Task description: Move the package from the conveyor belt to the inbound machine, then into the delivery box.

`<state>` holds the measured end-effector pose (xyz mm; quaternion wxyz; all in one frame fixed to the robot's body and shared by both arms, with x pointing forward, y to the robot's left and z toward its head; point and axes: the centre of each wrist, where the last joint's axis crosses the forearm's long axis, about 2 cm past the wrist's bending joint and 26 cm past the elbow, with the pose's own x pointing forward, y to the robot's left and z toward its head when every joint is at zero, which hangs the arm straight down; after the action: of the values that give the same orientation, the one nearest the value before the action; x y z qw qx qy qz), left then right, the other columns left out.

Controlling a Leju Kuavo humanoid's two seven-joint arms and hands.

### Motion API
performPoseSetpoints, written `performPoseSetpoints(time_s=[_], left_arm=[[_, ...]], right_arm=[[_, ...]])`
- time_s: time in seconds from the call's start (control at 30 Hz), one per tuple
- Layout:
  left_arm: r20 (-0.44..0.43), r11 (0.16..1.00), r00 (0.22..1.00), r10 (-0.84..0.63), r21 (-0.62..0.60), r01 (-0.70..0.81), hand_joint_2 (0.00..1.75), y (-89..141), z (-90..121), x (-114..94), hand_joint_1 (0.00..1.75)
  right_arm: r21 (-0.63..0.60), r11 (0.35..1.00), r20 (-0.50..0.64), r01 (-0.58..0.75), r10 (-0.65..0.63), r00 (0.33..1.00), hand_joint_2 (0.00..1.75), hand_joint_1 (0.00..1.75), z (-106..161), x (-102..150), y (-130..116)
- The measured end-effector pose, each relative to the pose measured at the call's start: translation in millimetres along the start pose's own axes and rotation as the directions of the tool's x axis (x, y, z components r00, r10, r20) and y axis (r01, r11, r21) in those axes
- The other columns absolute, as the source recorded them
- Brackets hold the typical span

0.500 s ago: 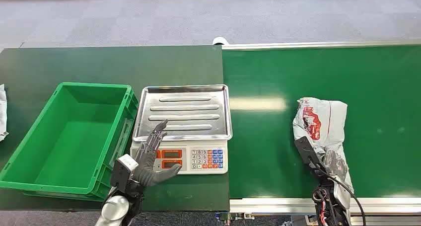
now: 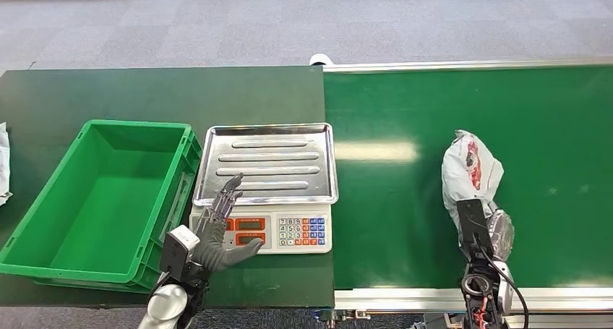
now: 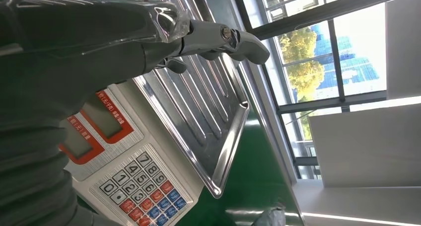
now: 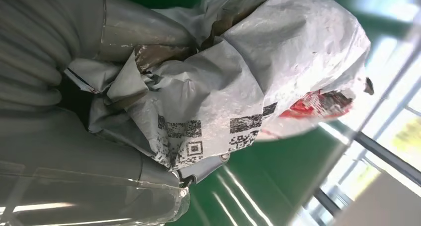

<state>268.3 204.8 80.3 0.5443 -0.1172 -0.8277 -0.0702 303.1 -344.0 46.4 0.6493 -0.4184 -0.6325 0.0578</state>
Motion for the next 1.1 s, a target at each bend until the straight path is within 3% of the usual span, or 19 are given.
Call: performPoseSetpoints(time_s=[0.3,0.43,0.67,0.87,1.0,1.1], left_arm=[[0.005,1.0,1.0,0.001,0.0,-0.001,1.75,-0.7,-1.3,-1.5,0.0],[0.008,1.0,1.0,0.001,0.003,-0.001,1.75,-0.8,-1.3,-1.8,0.0],[0.011,1.0,1.0,0.001,0.003,-0.001,1.75,-1.0,-1.5,-1.8,0.0],[0.014,1.0,1.0,-0.002,0.009,0.002,1.75,-0.9,-2.0,-1.6,0.0],[0.019,1.0,1.0,-0.004,0.011,0.004,1.75,-0.7,-3.8,-1.0,0.0],[0.021,1.0,1.0,-0.004,0.011,0.004,1.75,-0.7,-4.5,-0.8,0.0]], right_arm=[[-0.14,0.969,0.128,0.202,-0.184,0.974,1.75,1.75,1.4,14.0,-17.1],[-0.172,0.956,0.24,0.239,-0.195,0.951,1.75,1.75,3.6,28.3,-23.2],[-0.191,0.945,0.332,0.265,-0.192,0.924,1.75,1.75,6.4,44.2,-28.6],[-0.133,0.978,0.528,0.163,-0.069,0.846,1.75,1.75,18.1,80.4,-19.5],[-0.123,0.992,0.648,0.017,0.068,0.758,1.75,1.75,32.7,112.9,-0.8],[-0.079,0.996,0.712,-0.048,0.09,0.696,1.75,1.75,46.5,131.4,17.7]])
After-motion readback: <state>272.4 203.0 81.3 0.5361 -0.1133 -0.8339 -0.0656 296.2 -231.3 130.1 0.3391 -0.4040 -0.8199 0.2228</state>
